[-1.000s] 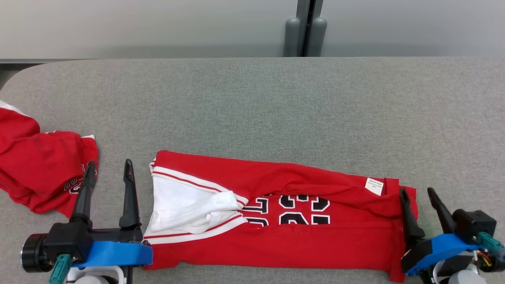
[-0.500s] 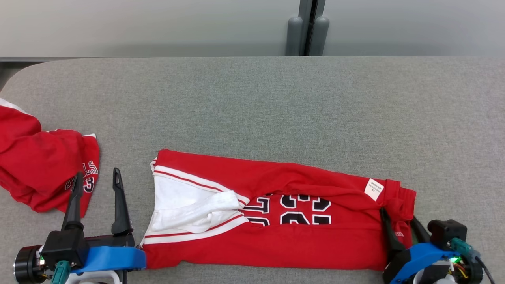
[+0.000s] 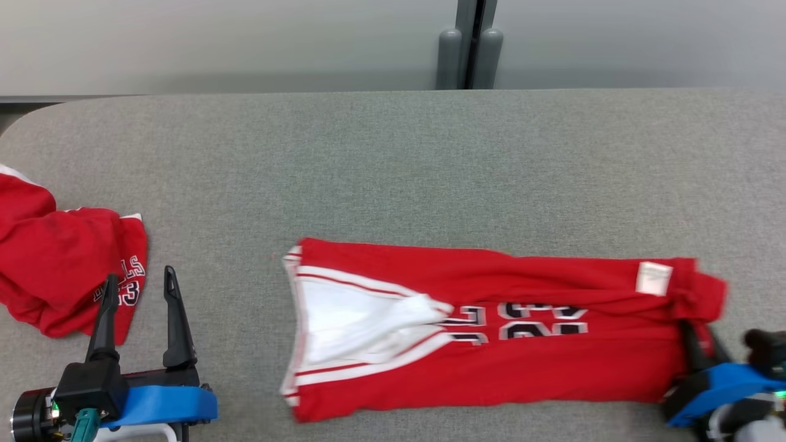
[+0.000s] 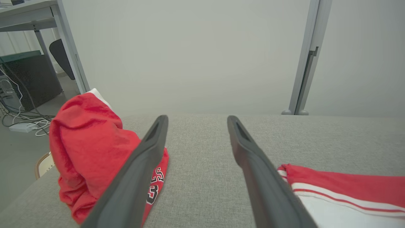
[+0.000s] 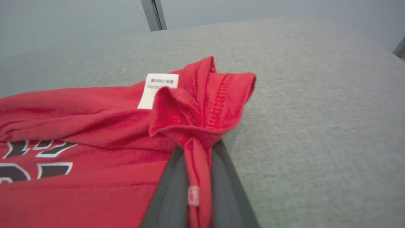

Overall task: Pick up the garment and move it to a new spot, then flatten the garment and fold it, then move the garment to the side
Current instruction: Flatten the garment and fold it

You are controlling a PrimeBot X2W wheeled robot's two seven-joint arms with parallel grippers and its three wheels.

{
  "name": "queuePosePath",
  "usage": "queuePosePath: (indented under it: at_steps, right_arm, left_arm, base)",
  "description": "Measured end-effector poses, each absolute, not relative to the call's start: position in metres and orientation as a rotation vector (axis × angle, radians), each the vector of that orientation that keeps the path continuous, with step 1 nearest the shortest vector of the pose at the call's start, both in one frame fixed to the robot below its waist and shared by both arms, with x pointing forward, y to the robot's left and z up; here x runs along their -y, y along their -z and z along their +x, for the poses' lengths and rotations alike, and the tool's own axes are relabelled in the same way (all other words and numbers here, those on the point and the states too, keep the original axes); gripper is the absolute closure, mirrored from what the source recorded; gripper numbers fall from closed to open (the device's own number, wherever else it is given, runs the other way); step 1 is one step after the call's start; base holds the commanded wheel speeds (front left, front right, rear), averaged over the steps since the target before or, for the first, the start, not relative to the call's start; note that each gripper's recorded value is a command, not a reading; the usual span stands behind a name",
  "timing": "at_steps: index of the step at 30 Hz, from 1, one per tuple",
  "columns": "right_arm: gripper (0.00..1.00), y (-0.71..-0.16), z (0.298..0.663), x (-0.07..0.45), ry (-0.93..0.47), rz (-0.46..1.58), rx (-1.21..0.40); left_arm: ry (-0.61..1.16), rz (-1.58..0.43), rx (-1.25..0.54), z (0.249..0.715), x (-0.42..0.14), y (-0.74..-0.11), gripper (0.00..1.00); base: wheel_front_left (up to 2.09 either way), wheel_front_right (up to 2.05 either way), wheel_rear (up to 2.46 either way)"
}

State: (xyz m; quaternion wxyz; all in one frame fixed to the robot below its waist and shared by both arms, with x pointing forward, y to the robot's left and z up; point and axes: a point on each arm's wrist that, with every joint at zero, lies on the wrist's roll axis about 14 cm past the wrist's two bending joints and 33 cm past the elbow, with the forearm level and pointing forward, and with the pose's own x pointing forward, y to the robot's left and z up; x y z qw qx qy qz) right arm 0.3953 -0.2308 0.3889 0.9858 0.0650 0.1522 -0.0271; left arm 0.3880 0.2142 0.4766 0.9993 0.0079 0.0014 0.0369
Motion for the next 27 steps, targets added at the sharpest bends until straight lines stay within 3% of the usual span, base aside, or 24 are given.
queuePosePath:
  at_steps: [6,10,17,27]
  right_arm:
    - [1.00,-0.415,0.393,0.305,0.179,0.028,-0.261]
    - [1.00,-0.428,0.394,0.309,0.185,0.027,-0.240]
    - [1.00,-0.441,0.397,0.272,0.113,0.080,-0.198]
    - [1.00,-0.460,0.403,0.182,-0.106,0.139,-0.158]
  left_arm:
    - [-0.065,0.016,-0.007,0.387,-0.211,-0.475,0.00]
    - [-0.058,0.017,-0.004,0.387,-0.209,-0.476,0.00]
    - [-0.049,0.012,-0.001,0.386,-0.205,-0.477,0.00]
    - [-0.047,0.010,-0.004,0.381,-0.204,-0.477,0.00]
  base:
    - [0.00,0.00,0.00]
    - [0.00,0.00,0.00]
    - [0.00,0.00,0.00]
    - [0.00,0.00,0.00]
